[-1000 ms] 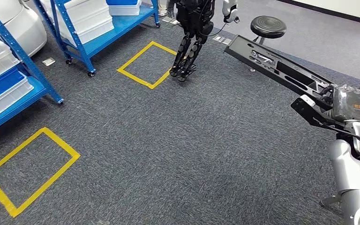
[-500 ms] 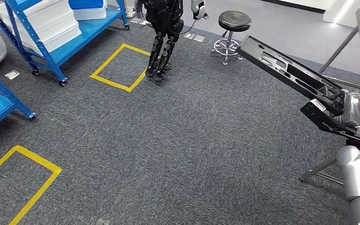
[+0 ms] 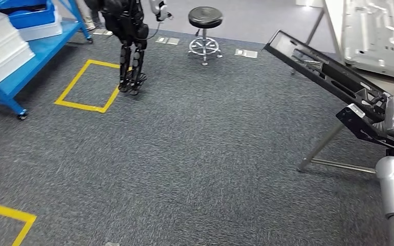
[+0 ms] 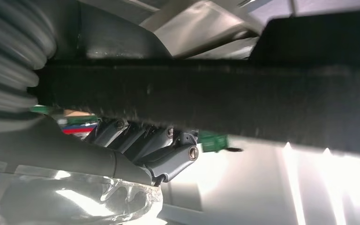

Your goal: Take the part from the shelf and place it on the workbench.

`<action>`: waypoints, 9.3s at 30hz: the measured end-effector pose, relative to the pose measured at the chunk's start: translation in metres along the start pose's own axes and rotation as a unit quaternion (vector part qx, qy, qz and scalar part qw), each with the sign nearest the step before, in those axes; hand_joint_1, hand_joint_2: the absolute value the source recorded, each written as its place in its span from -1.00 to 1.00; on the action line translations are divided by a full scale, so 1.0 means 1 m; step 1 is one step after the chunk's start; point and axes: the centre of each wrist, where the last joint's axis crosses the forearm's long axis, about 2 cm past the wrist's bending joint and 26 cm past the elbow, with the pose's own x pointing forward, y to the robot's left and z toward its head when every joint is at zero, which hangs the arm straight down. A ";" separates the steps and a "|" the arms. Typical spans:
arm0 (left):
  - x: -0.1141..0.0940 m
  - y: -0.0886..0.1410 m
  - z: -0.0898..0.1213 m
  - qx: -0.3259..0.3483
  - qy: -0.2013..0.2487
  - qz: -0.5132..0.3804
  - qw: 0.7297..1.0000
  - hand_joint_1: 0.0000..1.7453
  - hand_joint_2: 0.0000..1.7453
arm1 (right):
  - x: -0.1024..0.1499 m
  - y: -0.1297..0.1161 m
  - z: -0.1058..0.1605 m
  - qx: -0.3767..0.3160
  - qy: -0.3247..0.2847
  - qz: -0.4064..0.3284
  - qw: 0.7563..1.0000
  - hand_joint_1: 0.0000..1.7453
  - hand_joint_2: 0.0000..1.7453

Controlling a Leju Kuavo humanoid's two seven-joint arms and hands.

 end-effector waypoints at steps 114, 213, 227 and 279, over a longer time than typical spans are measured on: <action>0.032 -0.012 -0.015 -0.014 -0.091 -0.019 0.996 -1.00 1.00 | -0.023 0.006 0.085 0.075 -0.006 0.014 0.997 1.00 1.00; -0.011 0.002 0.009 0.047 0.015 0.015 0.999 -1.00 1.00 | -0.258 -0.176 0.007 0.100 0.177 0.035 0.978 -1.00 1.00; -0.019 0.001 0.017 0.092 0.039 0.048 0.994 -1.00 1.00 | -0.258 -0.169 0.213 0.087 0.235 0.169 0.953 -1.00 1.00; -0.007 -0.010 0.013 -0.079 -0.007 -0.025 0.997 -1.00 -1.00 | 0.137 0.040 0.490 0.510 0.616 -0.186 0.571 -1.00 1.00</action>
